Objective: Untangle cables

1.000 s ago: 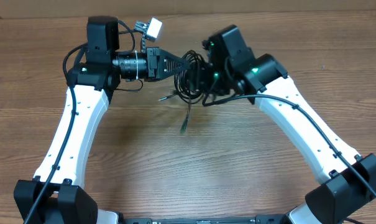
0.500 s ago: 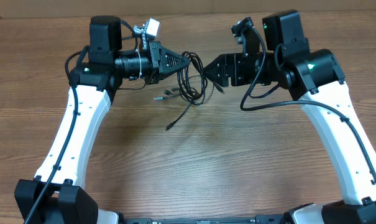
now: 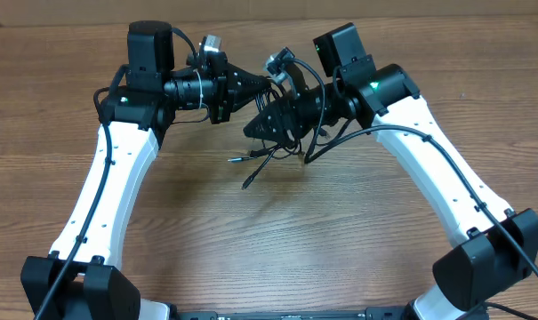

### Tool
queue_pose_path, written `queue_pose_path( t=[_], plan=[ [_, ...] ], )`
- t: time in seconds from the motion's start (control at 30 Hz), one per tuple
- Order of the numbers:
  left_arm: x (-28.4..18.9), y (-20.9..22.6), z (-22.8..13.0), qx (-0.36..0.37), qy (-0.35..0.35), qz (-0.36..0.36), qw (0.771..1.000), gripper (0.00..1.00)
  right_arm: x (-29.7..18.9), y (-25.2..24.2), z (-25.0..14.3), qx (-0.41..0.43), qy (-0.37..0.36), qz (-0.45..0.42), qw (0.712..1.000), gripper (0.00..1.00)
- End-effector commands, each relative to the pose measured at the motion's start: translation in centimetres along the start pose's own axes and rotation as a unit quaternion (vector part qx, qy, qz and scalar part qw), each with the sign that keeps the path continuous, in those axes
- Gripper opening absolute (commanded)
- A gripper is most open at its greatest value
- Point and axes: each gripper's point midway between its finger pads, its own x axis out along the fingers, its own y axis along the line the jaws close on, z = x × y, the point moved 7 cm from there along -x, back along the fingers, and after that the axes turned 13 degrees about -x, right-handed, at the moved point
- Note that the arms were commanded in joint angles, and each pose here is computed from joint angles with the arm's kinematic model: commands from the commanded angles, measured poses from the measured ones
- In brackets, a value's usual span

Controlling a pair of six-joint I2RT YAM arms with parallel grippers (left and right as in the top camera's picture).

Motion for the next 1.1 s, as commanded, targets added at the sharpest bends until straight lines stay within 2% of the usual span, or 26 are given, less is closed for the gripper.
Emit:
queue_pose_path(
  t=[0.0, 0.1, 0.13, 0.17, 0.2, 0.23, 0.27, 0.37, 0.43, 0.57, 0.7, 0.77, 0.83, 0.87, 0.9, 0.93, 1.07],
  plan=[
    [-0.7, -0.7, 0.2, 0.081, -0.051, 0.002, 0.995, 0.04, -0.6, 0.7, 0.7, 0.013, -0.015, 0.013, 1.000, 0.04],
    [-0.8, 0.0, 0.9, 0.164, -0.084, 0.030, 0.982, 0.09, -2.2, 1.9, 1.2, 0.004, -0.034, 0.025, 0.999, 0.04],
    [-0.9, 0.2, 1.0, 0.196, -0.085, 0.040, 0.976, 0.18, -2.9, 2.5, 1.4, -0.002, -0.042, 0.027, 0.999, 0.04],
    [-1.3, 0.4, 1.2, 0.268, -0.083, 0.048, 0.959, 0.24, -3.7, 3.1, 1.6, -0.002, -0.050, 0.025, 0.998, 0.04],
    [-1.8, 0.5, 1.5, 0.297, -0.083, 0.049, 0.950, 0.40, -4.6, 3.5, 1.7, -0.004, -0.057, 0.021, 0.998, 0.04],
    [-2.9, 0.5, 2.0, 0.308, -0.085, 0.044, 0.947, 0.50, -6.1, 4.0, 1.7, -0.004, -0.068, 0.011, 0.998, 0.04],
    [-3.9, 0.5, 2.4, 0.315, -0.085, 0.036, 0.944, 0.52, -6.9, 4.3, 1.7, -0.003, -0.073, 0.009, 0.997, 0.04],
    [-6.3, 0.3, 2.3, 0.371, -0.046, -0.009, 0.927, 0.55, -9.4, 4.5, 1.5, 0.009, -0.102, 0.041, 0.994, 0.04],
    [-5.8, 1.2, 1.2, 0.400, -0.007, -0.013, 0.917, 0.54, -10.4, 4.1, 1.4, 0.018, -0.115, 0.054, 0.992, 0.04],
    [-0.3, 2.8, -1.6, 0.433, 0.050, 0.043, 0.899, 0.53, -10.4, 4.1, 1.4, 0.021, -0.113, 0.055, 0.992, 0.04],
    [5.1, 3.0, -2.8, 0.435, 0.094, 0.037, 0.895, 0.56, -10.3, 4.2, 1.1, 0.031, -0.108, 0.056, 0.992, 0.04],
    [7.5, 3.7, -2.2, 0.406, 0.103, 0.043, 0.907, 0.56, -10.3, 4.2, 1.0, 0.035, -0.106, 0.056, 0.992, 0.04],
    [9.2, 4.8, -1.6, 0.384, 0.121, 0.045, 0.914, 0.50, -10.3, 4.2, 1.0, 0.037, -0.105, 0.056, 0.992, 0.04],
    [9.6, 5.2, -1.5, 0.378, 0.129, 0.047, 0.915, 0.37, -10.3, 4.1, 0.9, 0.038, -0.104, 0.053, 0.992, 0.04],
    [9.9, 5.7, -1.2, 0.370, 0.134, 0.050, 0.918, 0.12, -10.3, 3.9, 0.9, 0.041, -0.101, 0.043, 0.993, 0.04],
    [9.8, 5.9, -1.0, 0.365, 0.132, 0.054, 0.920, 0.05, -10.3, 3.8, 0.8, 0.044, -0.099, 0.036, 0.993, 0.04],
    [7.6, 5.3, 0.8, 0.356, 0.105, 0.046, 0.927, 0.04, -10.4, 2.8, 0.4, 0.074, -0.090, -0.006, 0.993, 0.04]
  ],
)
